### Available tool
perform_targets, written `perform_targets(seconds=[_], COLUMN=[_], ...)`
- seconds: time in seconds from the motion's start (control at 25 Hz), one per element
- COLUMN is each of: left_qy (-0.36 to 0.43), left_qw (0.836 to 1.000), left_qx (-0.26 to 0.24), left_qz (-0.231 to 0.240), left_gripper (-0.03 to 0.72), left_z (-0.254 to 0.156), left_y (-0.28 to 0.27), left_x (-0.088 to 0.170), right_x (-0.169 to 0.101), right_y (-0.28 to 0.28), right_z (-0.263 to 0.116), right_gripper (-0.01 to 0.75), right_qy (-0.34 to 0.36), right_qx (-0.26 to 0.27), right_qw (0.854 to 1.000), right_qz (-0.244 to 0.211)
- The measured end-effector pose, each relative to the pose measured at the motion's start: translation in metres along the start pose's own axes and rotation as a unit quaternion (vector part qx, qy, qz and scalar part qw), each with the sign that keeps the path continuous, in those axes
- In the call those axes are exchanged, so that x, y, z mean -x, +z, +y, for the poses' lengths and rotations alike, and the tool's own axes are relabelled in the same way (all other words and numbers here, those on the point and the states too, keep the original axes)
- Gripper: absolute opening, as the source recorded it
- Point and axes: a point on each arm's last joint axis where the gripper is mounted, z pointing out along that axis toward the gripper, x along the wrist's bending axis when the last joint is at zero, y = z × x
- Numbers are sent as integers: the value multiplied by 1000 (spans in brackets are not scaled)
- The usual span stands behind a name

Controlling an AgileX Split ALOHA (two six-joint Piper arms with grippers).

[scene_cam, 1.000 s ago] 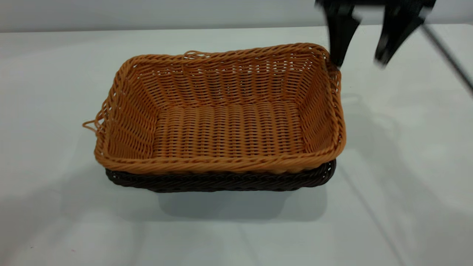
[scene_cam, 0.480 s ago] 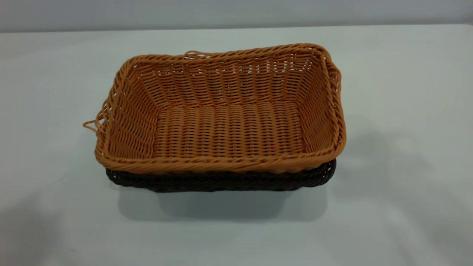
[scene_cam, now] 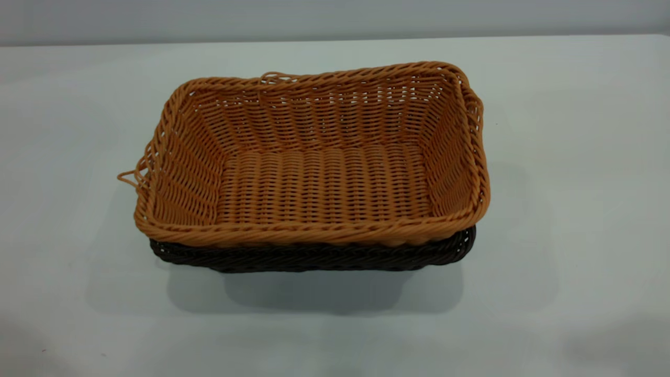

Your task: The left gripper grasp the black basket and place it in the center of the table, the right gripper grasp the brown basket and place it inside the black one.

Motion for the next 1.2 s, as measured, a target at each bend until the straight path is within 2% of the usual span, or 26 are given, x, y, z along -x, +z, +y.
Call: perform_targets(seconds=[0.16, 0.28, 0.48, 0.56, 0.76, 1.2], left_qy=[-24, -39, -51, -55, -73, -77], left_qw=[996, 990, 981, 982, 988, 991], left_qx=[-76, -124, -169, -164, -99, -61], left_qz=[-44, -60, -79, -79, -90, -90], left_gripper=[411, 411, 411, 411, 411, 411], left_z=[-38, -69, -115, -126, -131, -139], left_y=[39, 60, 83, 85, 78, 70], left_x=[17, 27, 42, 45, 50, 52], right_x=[14, 24, 26, 26, 27, 27], right_y=[31, 45, 38, 38, 43, 42], right_z=[-47, -74, -77, -80, -86, -87], right_gripper=[545, 545, 545, 545, 531, 439], right_qy=[9, 10, 10, 14, 17, 16], right_qx=[-26, -29, 68, 68, 53, 55], right_qw=[999, 998, 996, 995, 996, 996], right_qz=[-30, -58, -65, -64, -64, -63])
